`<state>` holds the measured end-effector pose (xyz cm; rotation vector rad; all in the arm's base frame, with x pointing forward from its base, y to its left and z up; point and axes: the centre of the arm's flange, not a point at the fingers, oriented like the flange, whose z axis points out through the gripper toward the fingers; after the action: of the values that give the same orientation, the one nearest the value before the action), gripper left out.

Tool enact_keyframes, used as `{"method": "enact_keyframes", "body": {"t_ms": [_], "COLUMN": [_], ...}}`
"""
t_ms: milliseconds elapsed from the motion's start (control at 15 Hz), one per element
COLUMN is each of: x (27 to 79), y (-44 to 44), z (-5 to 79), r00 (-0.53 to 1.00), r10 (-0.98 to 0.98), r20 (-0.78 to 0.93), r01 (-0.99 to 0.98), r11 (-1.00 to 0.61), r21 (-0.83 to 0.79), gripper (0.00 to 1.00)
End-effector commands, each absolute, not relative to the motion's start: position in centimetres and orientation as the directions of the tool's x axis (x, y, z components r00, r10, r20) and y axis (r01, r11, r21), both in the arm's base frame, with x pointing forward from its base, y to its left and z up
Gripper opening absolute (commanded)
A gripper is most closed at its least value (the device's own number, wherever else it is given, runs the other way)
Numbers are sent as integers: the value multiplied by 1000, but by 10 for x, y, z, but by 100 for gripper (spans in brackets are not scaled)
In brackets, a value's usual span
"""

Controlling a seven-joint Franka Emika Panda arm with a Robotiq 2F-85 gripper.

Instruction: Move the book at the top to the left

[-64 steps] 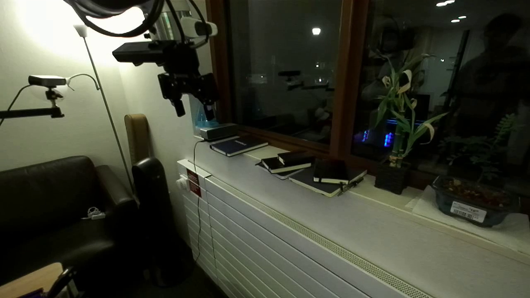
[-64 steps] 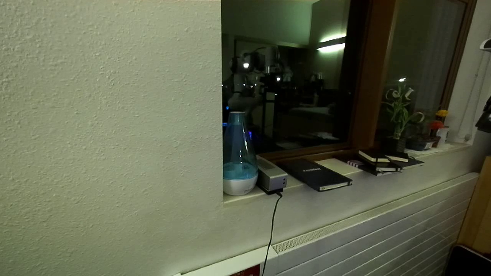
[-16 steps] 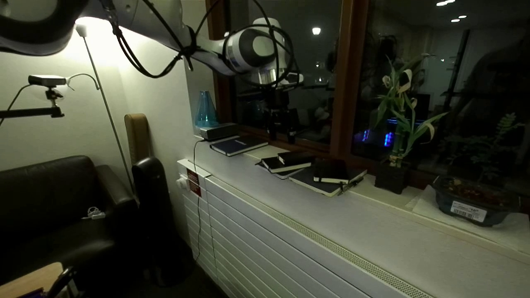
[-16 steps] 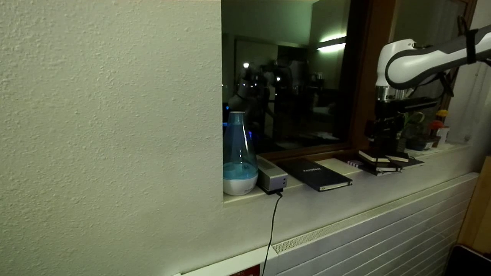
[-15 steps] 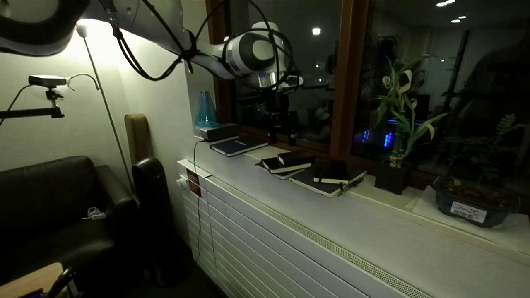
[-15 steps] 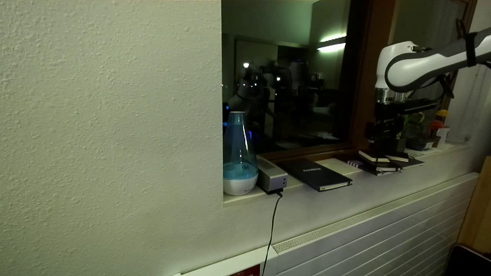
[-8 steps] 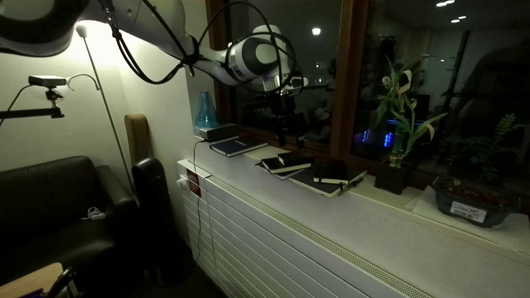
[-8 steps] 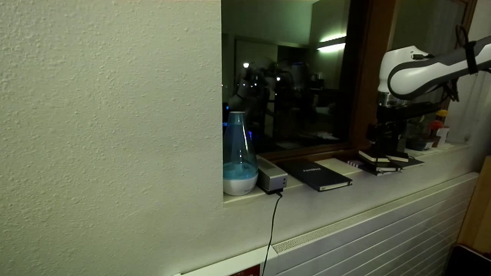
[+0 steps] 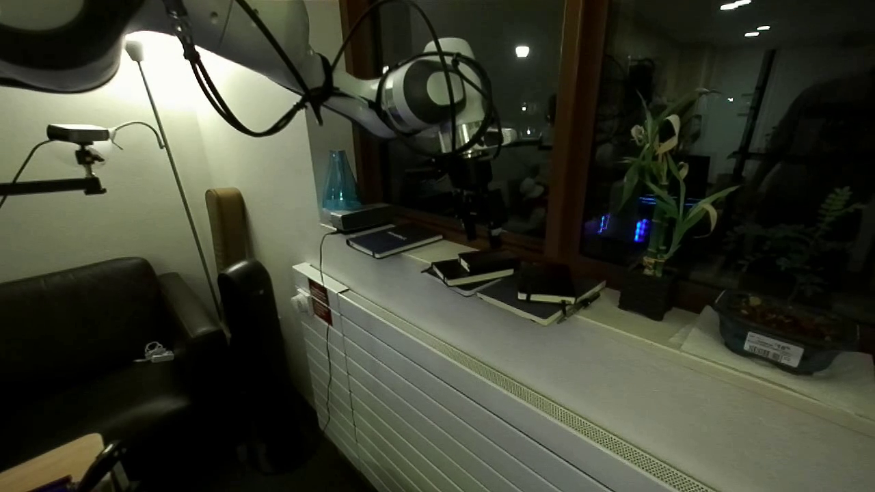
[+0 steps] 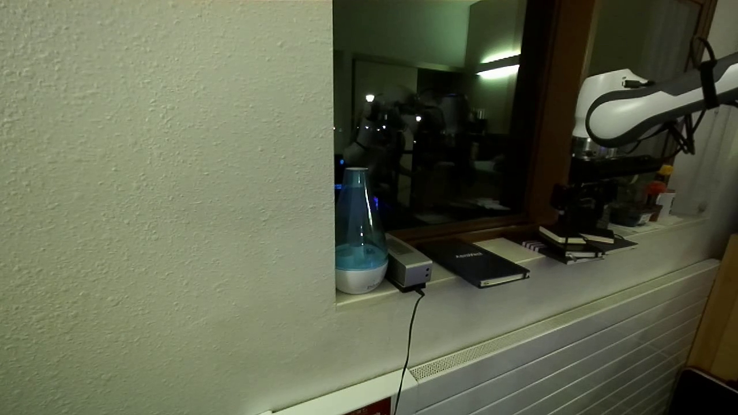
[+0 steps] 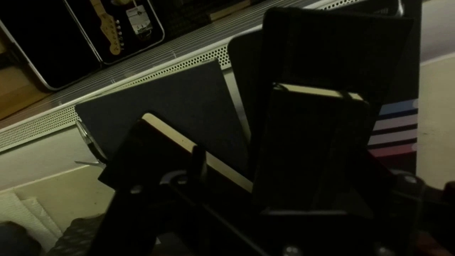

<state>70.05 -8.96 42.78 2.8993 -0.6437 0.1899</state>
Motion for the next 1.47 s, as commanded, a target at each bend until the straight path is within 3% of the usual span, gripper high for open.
{"method": "enact_keyframes", "body": {"t_ms": [0,1400], "x": [694,686], "y": [-95,-78], "z": [428,378], "r00": [860,863], "r10": [-483,-491], "r20": [166,120], "r01": [-500,-497], "r11": [-863,-867], "r21": [76,28], "gripper": [100,100]}}
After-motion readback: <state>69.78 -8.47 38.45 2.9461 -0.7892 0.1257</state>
